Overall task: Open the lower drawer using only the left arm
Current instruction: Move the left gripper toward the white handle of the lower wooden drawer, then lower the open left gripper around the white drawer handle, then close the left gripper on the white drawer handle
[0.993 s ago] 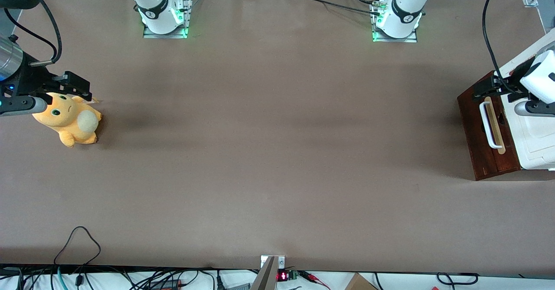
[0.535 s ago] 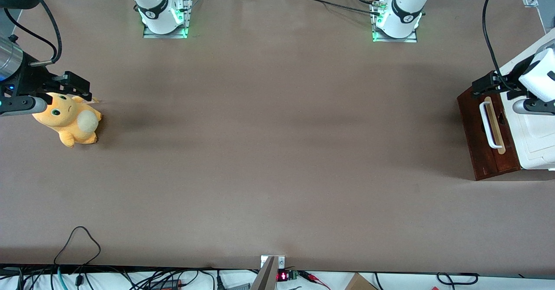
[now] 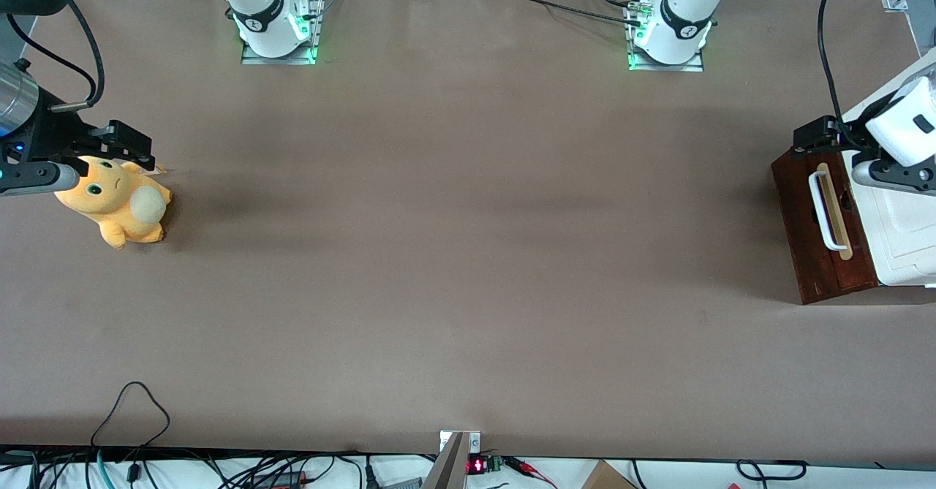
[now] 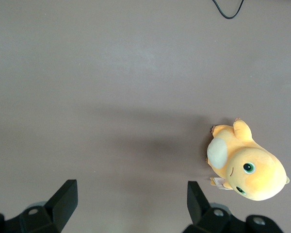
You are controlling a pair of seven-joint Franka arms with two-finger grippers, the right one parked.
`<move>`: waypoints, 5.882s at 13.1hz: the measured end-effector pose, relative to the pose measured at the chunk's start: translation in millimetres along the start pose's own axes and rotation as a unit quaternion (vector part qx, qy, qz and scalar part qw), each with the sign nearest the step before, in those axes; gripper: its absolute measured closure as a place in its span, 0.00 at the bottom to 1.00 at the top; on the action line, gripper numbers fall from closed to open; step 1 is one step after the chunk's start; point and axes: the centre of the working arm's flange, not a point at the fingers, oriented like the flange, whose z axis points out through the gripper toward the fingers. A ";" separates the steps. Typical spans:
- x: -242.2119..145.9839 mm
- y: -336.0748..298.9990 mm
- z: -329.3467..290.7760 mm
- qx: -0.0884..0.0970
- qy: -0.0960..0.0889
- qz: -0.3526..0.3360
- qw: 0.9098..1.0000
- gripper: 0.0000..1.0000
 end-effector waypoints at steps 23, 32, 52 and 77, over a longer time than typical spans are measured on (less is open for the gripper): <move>3.4 76.8 379.4 0.660 -0.081 -0.095 0.741 0.08; -4.2 18.7 428.6 0.678 -0.060 -0.077 0.729 0.16; 1.4 -0.3 415.5 0.704 -0.014 -0.102 0.703 0.49; 4.5 -5.0 422.2 0.701 -0.002 -0.084 0.708 0.82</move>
